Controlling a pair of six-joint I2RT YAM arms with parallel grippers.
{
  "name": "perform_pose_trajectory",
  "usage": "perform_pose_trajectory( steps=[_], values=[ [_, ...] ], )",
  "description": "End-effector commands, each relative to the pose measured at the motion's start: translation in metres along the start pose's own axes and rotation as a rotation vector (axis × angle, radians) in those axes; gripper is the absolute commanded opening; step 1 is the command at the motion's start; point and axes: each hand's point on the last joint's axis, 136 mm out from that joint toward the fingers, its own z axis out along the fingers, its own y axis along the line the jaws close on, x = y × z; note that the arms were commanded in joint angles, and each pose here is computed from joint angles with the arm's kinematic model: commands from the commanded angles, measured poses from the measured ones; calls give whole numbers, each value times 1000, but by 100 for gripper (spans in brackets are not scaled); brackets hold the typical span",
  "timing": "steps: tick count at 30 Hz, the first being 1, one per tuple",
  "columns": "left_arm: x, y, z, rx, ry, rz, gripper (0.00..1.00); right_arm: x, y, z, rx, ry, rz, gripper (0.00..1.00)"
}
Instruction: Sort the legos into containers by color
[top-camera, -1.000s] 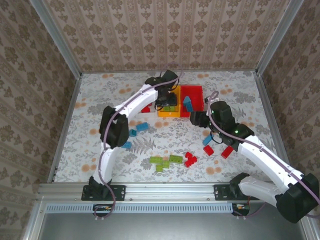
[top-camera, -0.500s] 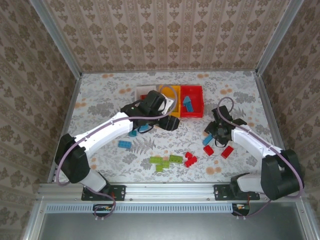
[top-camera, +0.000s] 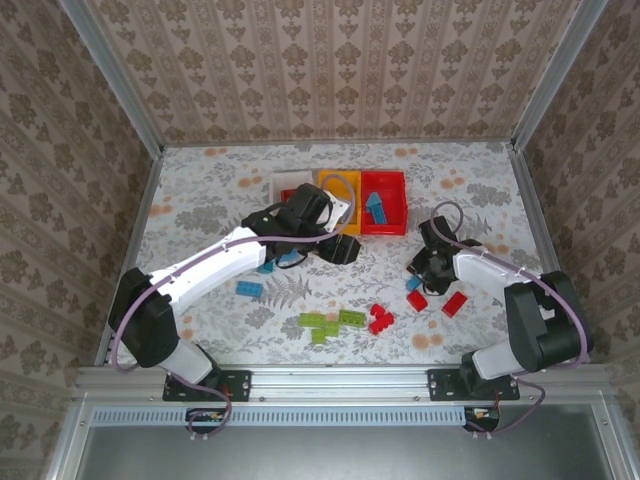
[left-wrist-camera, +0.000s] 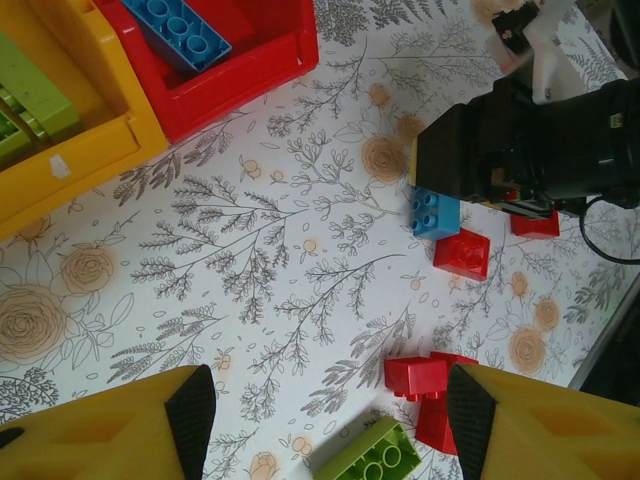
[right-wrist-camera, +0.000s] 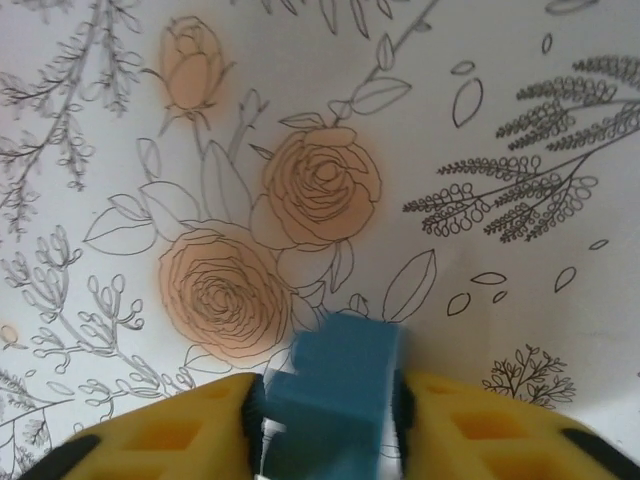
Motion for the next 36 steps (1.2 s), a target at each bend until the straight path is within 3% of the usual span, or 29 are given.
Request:
perform_pose_trajectory(
  steps=[1, 5, 11, 18, 26, 30, 36],
  values=[
    [-10, -10, -6, 29, -26, 34, 65, 2, -2, 3, 5, 15, 21, 28],
    [-20, -9, -13, 7, -60, 15, 65, -12, 30, -21, -38, -60, -127, 11],
    [-46, 5, -34, -46, -163, -43, 64, -30, 105, -58, -33, -185, -478, 10],
    [-79, 20, -55, -66, -279, -111, 65, -73, 161, -45, 54, -283, -656, 10],
    [-75, 27, -62, -85, -293, -132, 65, -106, 182, -13, 225, -320, -749, 9],
    [-69, 30, -65, -95, -290, -136, 65, -108, 177, 4, 252, -286, -749, 11],
    [-58, 33, -64, -104, -266, -135, 65, -101, 185, 12, 200, -250, -736, 34]
  ],
)
